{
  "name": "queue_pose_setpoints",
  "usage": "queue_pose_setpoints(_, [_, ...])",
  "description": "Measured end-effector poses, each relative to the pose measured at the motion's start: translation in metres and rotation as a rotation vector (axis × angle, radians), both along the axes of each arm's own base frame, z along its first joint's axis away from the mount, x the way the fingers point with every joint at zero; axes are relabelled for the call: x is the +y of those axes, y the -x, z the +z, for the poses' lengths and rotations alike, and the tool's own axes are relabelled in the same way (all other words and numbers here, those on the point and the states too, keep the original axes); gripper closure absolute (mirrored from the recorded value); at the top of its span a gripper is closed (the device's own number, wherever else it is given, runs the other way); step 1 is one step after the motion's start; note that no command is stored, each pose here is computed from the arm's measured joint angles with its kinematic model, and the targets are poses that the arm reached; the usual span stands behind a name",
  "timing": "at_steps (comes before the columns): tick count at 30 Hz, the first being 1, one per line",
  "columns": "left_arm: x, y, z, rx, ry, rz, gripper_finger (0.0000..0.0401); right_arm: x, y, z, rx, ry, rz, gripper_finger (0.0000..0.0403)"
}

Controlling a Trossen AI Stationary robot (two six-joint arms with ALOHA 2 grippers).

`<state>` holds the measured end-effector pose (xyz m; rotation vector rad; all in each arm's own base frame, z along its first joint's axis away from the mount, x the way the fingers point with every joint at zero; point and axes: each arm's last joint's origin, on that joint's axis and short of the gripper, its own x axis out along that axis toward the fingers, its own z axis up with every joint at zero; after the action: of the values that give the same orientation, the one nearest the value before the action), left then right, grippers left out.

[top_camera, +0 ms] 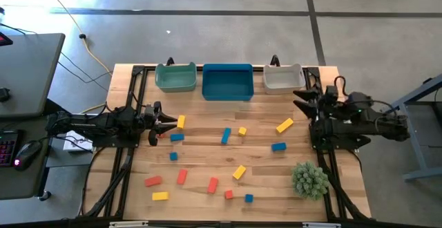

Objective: Sort & place blocks by color
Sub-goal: Put the yellow block into the white bin

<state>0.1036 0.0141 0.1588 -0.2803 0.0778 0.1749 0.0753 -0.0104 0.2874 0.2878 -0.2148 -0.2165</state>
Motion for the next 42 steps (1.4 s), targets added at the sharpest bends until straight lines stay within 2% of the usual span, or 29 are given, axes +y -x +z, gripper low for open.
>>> queue_pose_setpoints(5, [0.0, 0.0, 0.0, 0.0, 0.0, 0.0, 0.0284, -0.003, -0.019, 0.017, 0.201, 0.001, -0.041, 0.0179])
queue_pose_setpoints(9, [0.0, 0.0, 0.0, 0.0, 0.0, 0.0, 0.0284, -0.004, -0.042, 0.015, 0.384, -0.076, -0.035, 0.0179])
queue_pose_setpoints(12, [0.0, 0.0, 0.0, 0.001, -0.007, 0.0, 0.0284, -0.004, -0.061, 0.009, 0.474, -0.122, 0.004, 0.0179])
queue_pose_setpoints(17, [0.0, 0.0, 0.0, 0.016, -0.1, -0.008, 0.0284, -0.004, -0.092, -0.011, 0.61, -0.197, 0.08, 0.0179])
queue_pose_setpoints(20, [0.0, 0.0, 0.0, 0.018, -0.111, -0.007, 0.0284, -0.003, -0.108, -0.023, 0.679, -0.248, 0.124, 0.0179])
queue_pose_setpoints(25, [0.0, 0.0, 0.0, 0.018, -0.111, -0.007, 0.0284, -0.003, -0.133, -0.039, 0.72, -0.284, 0.171, 0.0179])
queue_pose_setpoints(35, [0.0, 0.0, 0.0, 0.016, -0.111, -0.007, 0.0284, -0.006, -0.167, -0.053, 0.642, -0.262, 0.172, 0.0179])
queue_pose_setpoints(38, [0.0, 0.0, 0.001, 0.005, -0.068, -0.003, 0.0284, -0.007, -0.175, -0.052, 0.611, -0.25, 0.177, 0.0179])
queue_pose_setpoints(42, [0.0, 0.0, 0.002, -0.023, 0.041, 0.008, 0.0284, -0.006, -0.189, -0.037, 0.605, -0.158, 0.18, 0.0179])
